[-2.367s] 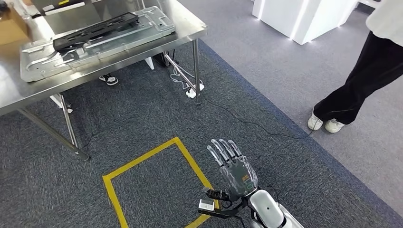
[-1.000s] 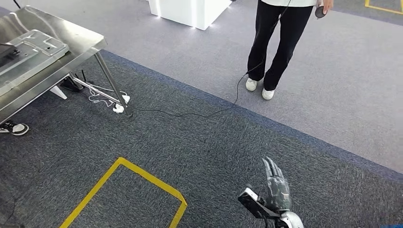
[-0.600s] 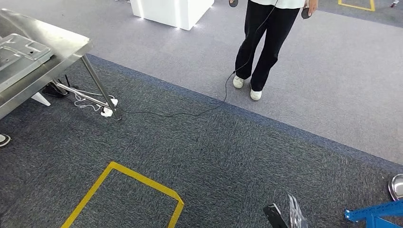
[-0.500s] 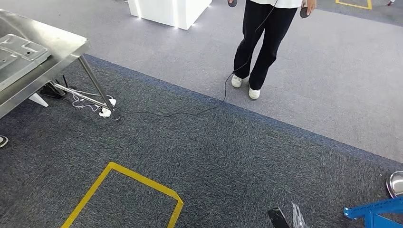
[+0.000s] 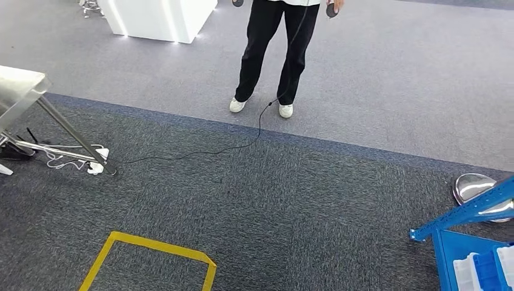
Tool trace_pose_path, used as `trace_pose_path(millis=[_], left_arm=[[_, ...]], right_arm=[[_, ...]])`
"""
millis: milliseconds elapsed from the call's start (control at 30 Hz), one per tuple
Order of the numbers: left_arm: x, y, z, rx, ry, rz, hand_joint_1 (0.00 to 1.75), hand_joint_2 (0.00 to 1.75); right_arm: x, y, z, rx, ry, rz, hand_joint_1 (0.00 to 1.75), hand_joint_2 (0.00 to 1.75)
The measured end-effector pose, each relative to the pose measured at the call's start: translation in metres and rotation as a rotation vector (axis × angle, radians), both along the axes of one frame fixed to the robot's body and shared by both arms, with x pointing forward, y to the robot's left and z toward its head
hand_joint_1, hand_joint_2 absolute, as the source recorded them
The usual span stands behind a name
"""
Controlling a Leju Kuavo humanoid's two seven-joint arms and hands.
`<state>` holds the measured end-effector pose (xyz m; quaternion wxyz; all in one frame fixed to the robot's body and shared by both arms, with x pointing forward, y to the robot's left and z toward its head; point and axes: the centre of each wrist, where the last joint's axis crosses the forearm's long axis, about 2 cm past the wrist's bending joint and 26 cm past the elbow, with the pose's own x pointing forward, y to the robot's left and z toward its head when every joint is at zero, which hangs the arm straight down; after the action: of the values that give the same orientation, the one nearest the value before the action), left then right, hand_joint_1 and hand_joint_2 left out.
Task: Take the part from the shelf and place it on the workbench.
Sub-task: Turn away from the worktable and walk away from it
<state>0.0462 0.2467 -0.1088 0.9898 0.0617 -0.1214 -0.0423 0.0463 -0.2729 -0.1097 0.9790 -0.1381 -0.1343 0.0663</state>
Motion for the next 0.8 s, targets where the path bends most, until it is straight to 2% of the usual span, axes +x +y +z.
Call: trace_pose_path(millis=[167, 333, 633, 800], left_arm=[[0.001, 0.0, 0.0, -0.002, -0.015, 0.001, 0.0, 0.0], [0.002, -0.002, 0.0, -0.019, -0.082, 0.007, 0.0, 0.0], [0.004, -0.007, 0.001, -0.027, -0.061, 0.005, 0.0, 0.0], [0.011, -0.009, 0.002, -0.029, -0.163, 0.049, 0.0, 0.0]], right_arm=[[-0.001, 0.002, 0.0, 0.006, 0.011, 0.005, 0.0, 0.0], [-0.002, 0.002, 0.0, -0.002, 0.05, -0.018, 0.0, 0.0], [0.0, -0.006, 0.0, -0.022, 0.03, -0.017, 0.0, 0.0], [0.0, -0.006, 0.0, -0.015, 0.052, -0.003, 0.0, 0.0]])
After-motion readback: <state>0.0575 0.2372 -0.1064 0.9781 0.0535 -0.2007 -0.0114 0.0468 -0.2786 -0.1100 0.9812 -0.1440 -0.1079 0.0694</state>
